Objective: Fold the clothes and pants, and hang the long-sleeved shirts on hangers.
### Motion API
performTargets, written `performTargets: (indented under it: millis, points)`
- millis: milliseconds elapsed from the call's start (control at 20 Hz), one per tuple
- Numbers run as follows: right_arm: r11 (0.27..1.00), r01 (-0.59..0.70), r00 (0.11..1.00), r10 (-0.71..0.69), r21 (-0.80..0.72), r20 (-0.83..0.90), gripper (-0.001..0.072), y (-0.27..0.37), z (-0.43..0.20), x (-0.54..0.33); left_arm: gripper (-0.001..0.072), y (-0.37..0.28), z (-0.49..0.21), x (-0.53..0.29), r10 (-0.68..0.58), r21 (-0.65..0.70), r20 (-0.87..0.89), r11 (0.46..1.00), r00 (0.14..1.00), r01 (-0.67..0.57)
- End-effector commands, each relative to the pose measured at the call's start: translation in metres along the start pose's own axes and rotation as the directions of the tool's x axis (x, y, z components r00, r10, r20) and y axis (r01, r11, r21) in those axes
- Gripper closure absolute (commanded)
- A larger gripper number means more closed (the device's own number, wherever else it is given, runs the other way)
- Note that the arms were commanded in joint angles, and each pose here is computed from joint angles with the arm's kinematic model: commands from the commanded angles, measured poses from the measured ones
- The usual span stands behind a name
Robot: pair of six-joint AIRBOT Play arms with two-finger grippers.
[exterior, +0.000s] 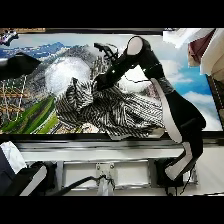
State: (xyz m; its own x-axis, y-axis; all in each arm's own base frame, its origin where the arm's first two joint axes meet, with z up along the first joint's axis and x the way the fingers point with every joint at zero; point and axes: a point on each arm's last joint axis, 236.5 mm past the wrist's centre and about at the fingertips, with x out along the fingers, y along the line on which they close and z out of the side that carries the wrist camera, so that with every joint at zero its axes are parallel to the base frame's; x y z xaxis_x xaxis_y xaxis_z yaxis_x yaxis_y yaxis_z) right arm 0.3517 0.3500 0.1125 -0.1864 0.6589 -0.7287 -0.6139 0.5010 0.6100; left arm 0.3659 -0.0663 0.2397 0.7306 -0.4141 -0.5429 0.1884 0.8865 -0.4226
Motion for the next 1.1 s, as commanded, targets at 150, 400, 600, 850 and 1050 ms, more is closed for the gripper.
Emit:
performTargets:
  millis: [150, 400, 600, 850, 1050]
  points:
    - [0.935, -0.244, 0.95, 0.284, -0.259, 0.132, 0.0664, 0.095, -0.001, -0.09, 0.0301, 0.04, -0.018, -0.097, 0.358, 0.073, 0.082, 0.929, 0.93, -0.364]
    - [0.998, 0.059, 0.985, -0.054, -0.021, 0.163, 0.0661, 0.022, -0.018, -0.123, 0.0301, 0.037, -0.021, -0.13, 0.409, 0.097, 0.143, 0.9, 0.901, -0.424]
    - [0.966, 0.242, 0.962, -0.251, 0.09, 0.11, 0.0661, 0.002, -0.047, -0.145, 0.0301, 0.073, -0.02, -0.147, 0.554, 0.074, 0.147, 0.82, 0.819, -0.568]
    - [0.953, 0.292, 0.955, -0.295, 0.077, 0.03, 0.0661, 0.016, -0.079, -0.139, 0.0301, 0.099, -0.042, -0.114, 0.575, 0.037, 0.028, 0.817, 0.817, -0.576]
    - [0.956, 0.272, 0.96, -0.262, 0.112, -0.096, 0.0661, 0.002, -0.097, -0.103, 0.0301, 0.093, -0.043, -0.082, 0.5, 0.01, -0.017, 0.866, 0.866, -0.5]
